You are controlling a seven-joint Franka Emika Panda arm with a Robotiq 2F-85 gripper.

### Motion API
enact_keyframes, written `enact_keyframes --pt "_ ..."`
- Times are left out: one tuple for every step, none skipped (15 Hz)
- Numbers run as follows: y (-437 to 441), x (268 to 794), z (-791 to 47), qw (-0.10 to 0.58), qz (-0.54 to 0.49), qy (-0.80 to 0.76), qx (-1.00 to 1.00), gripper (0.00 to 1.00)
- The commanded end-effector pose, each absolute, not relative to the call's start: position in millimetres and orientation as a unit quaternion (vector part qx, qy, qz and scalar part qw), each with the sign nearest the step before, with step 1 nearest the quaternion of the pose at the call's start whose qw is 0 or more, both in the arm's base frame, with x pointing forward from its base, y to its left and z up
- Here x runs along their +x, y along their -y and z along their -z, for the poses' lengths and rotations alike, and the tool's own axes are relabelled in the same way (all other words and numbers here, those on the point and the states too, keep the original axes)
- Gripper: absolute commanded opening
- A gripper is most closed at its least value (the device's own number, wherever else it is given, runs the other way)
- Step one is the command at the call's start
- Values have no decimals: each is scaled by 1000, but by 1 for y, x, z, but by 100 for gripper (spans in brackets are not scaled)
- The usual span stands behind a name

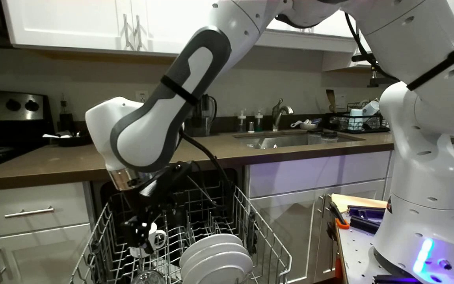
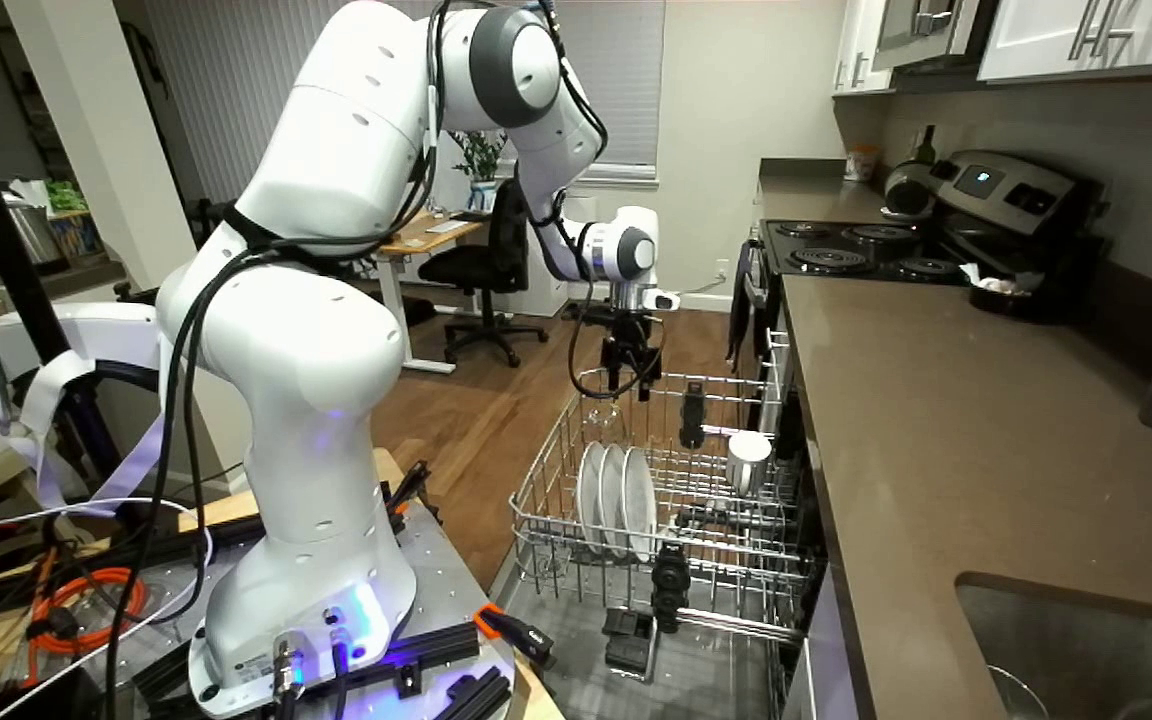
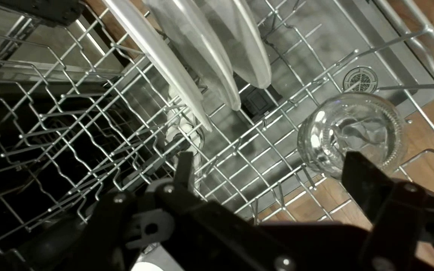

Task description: Move the glass jar to the left side of the dishwasher

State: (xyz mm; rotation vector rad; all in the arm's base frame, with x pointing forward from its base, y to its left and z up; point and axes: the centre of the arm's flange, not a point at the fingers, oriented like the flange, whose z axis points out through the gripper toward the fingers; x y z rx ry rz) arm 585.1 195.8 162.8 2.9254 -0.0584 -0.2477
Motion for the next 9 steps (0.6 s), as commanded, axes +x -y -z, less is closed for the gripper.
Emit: enact_keyframes --pt "-175 572 -180 111 81 38 990 100" --pt "-170 571 -181 112 80 43 990 100" --pt "-164 570 -183 112 80 48 989 100" --pt "-160 568 -185 113 79 50 989 100" --pt "-155 566 -187 113 79 52 989 100" --pt "-167 581 -174 109 85 43 989 100" --pt "-164 581 -174 109 85 45 989 100" --pt "-164 581 -174 108 86 45 989 100" --pt "-165 581 -174 108 86 44 989 100"
